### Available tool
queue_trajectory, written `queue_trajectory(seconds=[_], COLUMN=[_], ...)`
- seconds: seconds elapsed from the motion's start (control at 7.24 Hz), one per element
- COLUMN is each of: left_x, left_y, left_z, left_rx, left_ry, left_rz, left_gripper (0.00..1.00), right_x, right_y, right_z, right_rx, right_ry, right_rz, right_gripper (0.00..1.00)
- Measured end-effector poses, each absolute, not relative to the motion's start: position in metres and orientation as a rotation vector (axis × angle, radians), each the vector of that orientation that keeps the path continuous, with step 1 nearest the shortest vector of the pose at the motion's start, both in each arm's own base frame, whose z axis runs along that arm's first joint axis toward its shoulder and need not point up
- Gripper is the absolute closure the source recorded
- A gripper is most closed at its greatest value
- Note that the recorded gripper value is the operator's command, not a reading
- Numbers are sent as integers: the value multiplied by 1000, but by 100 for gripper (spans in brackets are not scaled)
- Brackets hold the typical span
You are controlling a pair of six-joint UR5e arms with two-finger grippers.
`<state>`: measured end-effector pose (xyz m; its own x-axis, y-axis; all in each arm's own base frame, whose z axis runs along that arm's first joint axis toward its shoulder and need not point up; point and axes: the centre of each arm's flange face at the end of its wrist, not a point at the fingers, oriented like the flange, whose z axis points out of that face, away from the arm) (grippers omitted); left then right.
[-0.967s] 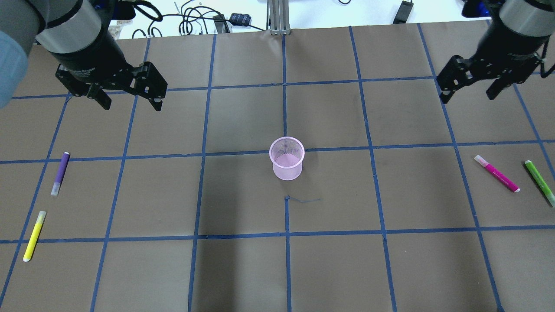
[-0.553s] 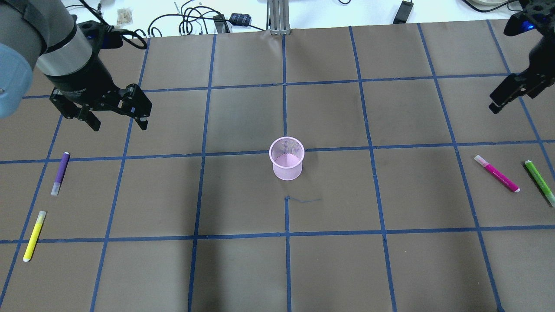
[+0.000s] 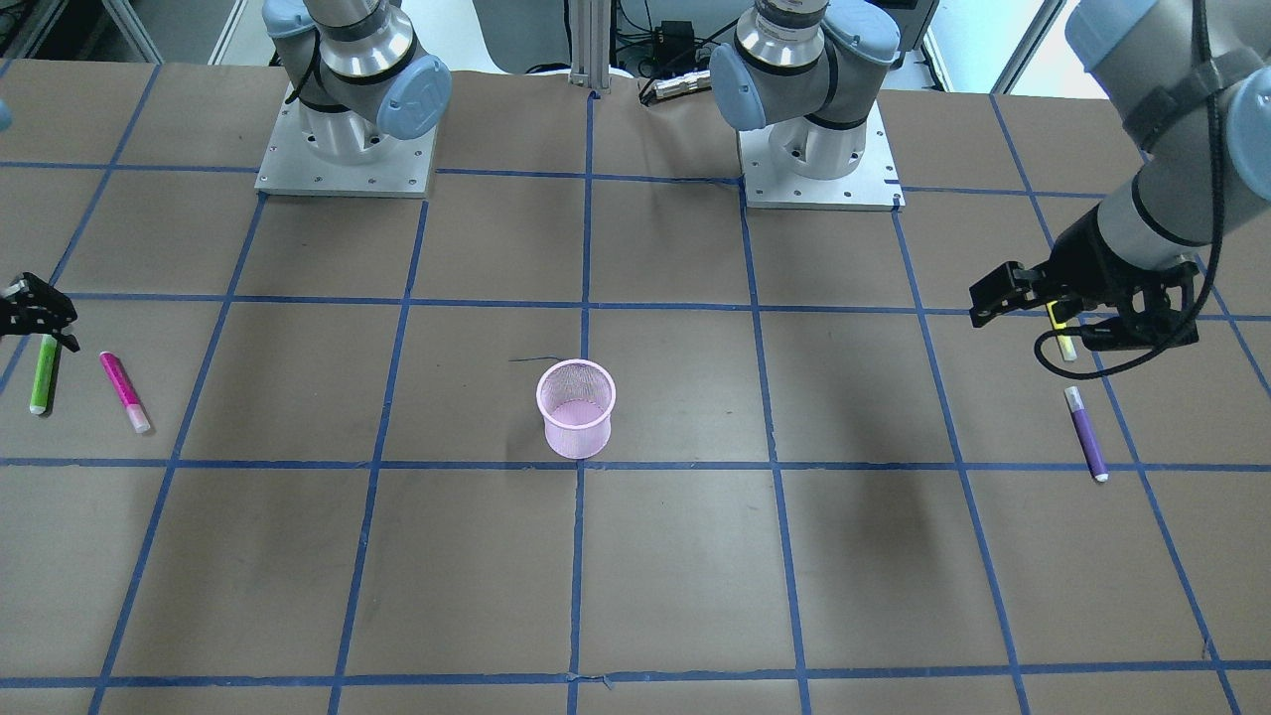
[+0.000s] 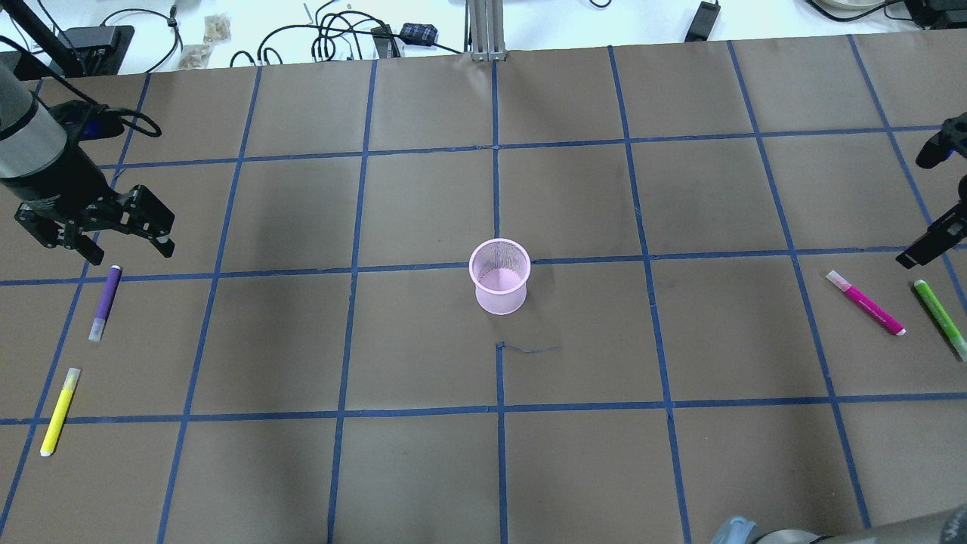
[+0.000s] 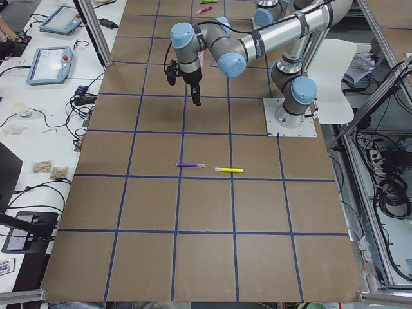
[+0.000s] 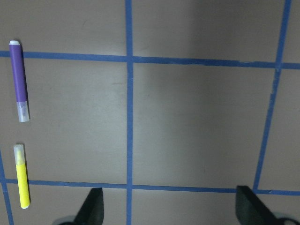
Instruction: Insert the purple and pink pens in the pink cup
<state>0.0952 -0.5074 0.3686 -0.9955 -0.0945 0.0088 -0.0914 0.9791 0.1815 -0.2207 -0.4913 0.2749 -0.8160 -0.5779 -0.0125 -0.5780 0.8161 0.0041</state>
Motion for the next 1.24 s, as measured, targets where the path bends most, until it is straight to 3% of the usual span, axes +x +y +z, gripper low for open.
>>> queue_trajectory(seconds=[0.55, 1.24], left_x=[182, 270], left_y=[-531, -544], left_z=[294, 220], left_rx=[188, -172], left_ry=[-3159, -3192], left_rz=[-324, -181], left_gripper=[0, 0], right_x=[-229, -233], right_y=[-452, -452], right_z=[214, 184], right_rx=[-1000, -991], right_ry=[2927, 2897], right_rz=[42, 81], right_gripper=[5, 36])
